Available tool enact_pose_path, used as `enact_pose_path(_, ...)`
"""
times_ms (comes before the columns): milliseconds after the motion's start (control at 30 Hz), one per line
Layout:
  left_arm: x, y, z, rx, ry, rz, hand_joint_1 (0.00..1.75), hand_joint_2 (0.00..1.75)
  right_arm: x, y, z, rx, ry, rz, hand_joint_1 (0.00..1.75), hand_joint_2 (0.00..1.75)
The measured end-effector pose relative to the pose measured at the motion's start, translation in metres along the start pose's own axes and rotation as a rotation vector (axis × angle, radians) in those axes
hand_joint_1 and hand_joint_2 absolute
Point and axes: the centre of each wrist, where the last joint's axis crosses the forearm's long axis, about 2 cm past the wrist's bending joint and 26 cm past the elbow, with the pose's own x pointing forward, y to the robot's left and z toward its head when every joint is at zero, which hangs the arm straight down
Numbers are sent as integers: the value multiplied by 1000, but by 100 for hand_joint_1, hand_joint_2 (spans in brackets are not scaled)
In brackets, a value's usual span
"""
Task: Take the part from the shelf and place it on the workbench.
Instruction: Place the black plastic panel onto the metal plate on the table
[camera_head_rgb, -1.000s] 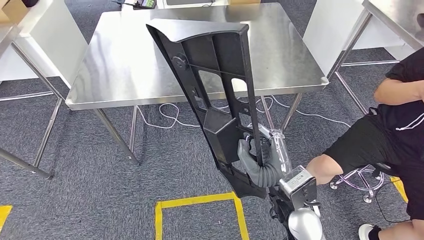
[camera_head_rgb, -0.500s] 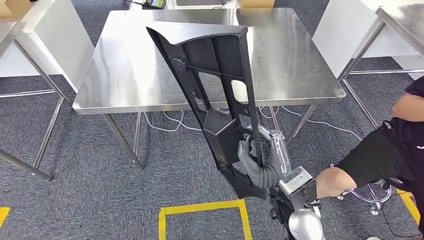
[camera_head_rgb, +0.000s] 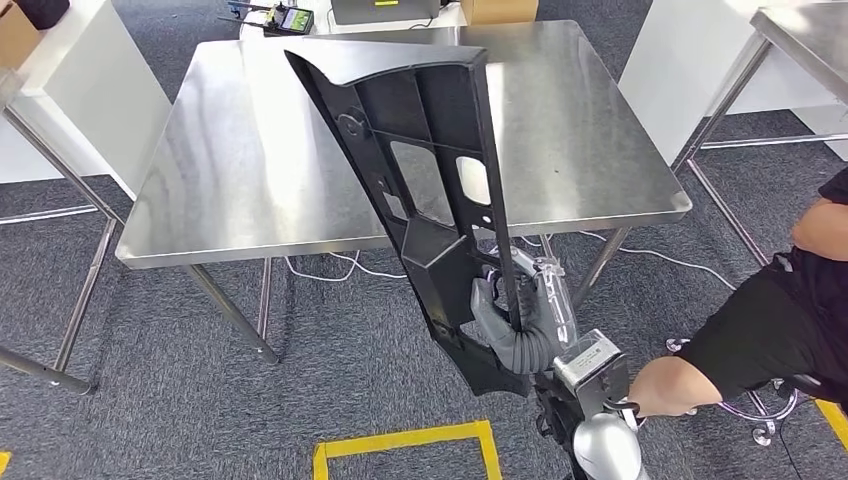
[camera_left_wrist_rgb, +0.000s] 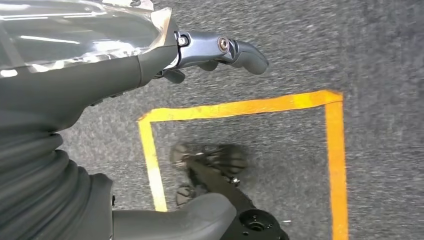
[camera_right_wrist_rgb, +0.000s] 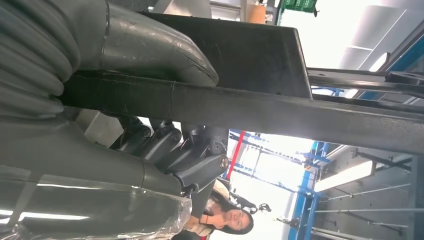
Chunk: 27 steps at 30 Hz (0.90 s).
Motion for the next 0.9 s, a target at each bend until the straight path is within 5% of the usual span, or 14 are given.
enact_pose_path(900,-8,1,5,22,7,24,0,175,-1,7,-2,17,-4,-6,175,175)
